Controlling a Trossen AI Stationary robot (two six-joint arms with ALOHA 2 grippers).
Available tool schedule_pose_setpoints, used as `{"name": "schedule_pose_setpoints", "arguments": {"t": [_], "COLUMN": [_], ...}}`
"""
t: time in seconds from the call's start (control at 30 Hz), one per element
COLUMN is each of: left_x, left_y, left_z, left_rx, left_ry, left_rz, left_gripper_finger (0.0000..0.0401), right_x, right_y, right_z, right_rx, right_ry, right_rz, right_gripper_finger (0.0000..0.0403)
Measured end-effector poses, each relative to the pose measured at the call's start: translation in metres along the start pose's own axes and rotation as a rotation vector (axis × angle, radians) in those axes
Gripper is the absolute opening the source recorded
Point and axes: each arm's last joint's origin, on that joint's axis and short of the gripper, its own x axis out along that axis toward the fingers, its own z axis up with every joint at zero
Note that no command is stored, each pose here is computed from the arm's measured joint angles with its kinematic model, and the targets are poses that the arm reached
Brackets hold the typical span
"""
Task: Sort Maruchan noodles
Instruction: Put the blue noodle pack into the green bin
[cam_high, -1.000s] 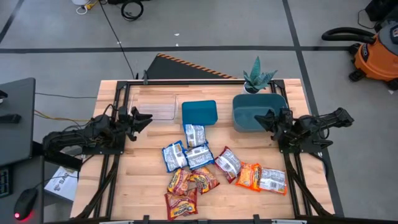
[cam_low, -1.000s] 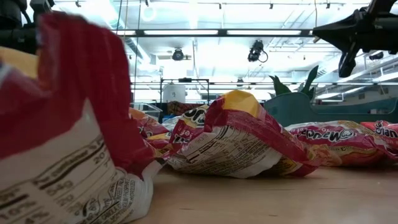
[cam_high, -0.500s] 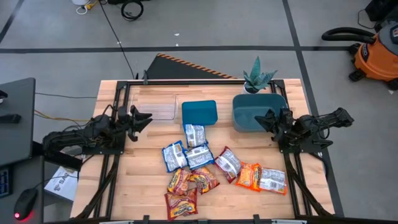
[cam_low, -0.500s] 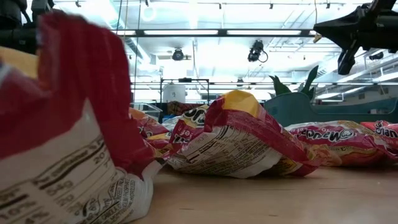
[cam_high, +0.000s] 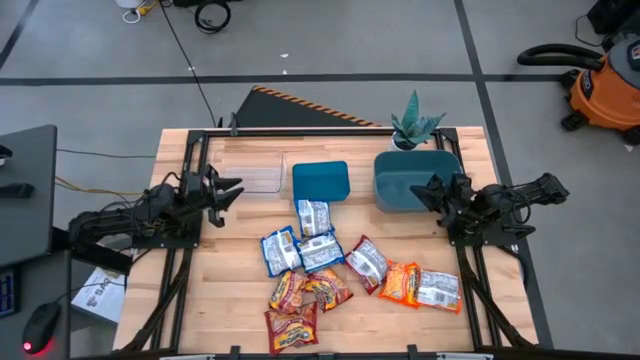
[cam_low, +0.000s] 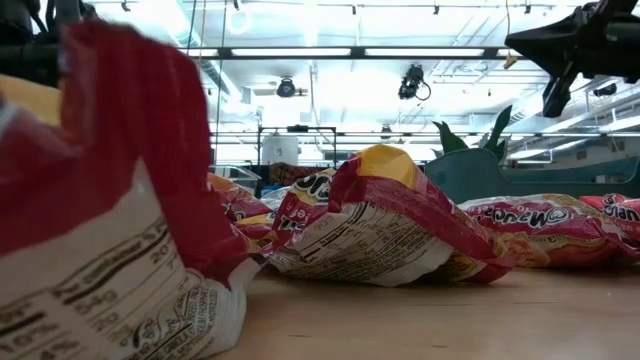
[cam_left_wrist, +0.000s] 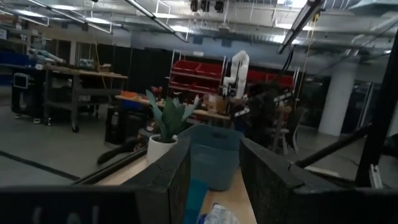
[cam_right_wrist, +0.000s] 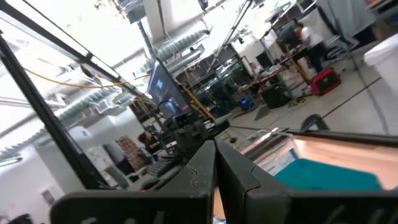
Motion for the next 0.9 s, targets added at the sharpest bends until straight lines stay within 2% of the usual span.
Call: {"name": "schedule_pose_setpoints", "arguments": {"t": [0.13,0.27,0.6,0.9], "left_x": [0.000,0.000,0.000,0.000], "left_y": [0.000,0.000,0.001,0.001], "left_z": [-0.002,-0.003,-0.006,-0.005], "left_rx": [0.007,0.020,0.021,-0.008], "left_ry": [0.020,0.028,0.060,0.048], "left_rz": [0.003,0.004,0.016,0.019], "left_gripper_finger": [0.0142,0.0142,0.0142,0.0142], "right_x": [0.000,0.003,0.019,0.057], "right_y": [0.002,0.011,0.030,0.059], "right_z": [0.002,0.016,0.040,0.049], "right_rx": [-0.079,-0.062,-0.170,-0.216], "right_ry": [-0.001,-0.012,-0.006,0.080], "right_rz": [0.039,0.083,0.054,0.034], "right_gripper_finger": [0.0019,0.0013,0.0011,0.0011]}}
